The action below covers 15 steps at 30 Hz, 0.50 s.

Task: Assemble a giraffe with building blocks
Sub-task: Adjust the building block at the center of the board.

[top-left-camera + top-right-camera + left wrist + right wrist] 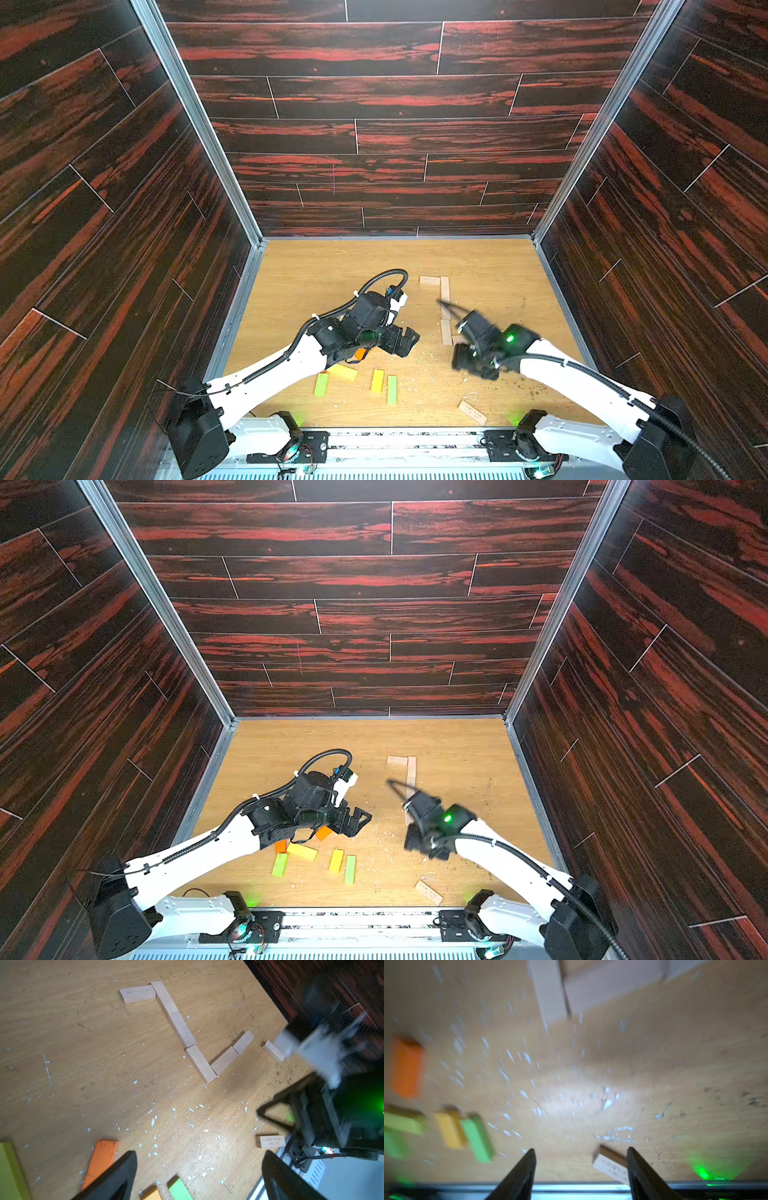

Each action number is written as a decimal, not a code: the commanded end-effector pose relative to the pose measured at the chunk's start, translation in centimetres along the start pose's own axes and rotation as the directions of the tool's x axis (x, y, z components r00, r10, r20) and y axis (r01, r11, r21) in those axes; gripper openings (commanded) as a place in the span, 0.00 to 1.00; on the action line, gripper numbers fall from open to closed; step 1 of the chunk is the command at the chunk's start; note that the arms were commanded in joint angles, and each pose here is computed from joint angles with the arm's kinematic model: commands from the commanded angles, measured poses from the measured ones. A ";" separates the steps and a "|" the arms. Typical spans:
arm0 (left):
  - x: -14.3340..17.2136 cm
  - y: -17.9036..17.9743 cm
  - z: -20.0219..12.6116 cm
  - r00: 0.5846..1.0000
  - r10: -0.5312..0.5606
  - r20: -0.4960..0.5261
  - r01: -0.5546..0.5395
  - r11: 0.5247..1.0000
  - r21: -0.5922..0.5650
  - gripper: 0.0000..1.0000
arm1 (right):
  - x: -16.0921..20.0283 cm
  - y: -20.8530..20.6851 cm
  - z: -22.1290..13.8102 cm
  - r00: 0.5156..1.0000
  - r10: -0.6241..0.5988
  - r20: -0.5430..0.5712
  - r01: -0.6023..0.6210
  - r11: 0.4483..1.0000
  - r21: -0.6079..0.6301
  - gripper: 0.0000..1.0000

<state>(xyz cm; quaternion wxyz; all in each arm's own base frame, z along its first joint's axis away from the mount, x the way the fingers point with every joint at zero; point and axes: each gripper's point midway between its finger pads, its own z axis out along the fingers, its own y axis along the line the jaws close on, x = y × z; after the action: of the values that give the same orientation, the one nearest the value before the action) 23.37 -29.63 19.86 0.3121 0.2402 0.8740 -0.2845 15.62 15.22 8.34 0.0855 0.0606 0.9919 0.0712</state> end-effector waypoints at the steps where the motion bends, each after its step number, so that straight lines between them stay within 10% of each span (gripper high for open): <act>1: -0.6 -0.3 -1.3 0.999 -0.009 0.032 0.010 1.000 -0.015 0.97 | 2.2 -1.0 1.3 0.997 -0.058 -0.041 0.060 0.998 0.031 0.74; 15: 0.4 -0.4 -1.3 1.000 -0.019 0.018 0.020 0.999 -0.036 0.96 | 9.1 -2.6 4.5 0.960 -0.194 -0.200 0.204 0.979 0.027 0.81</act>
<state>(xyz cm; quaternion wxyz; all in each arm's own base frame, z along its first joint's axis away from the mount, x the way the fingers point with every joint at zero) 22.62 -29.51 20.10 0.3150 0.2270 0.8790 -0.2767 8.16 14.45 2.33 0.0036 -0.0434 0.9984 0.0353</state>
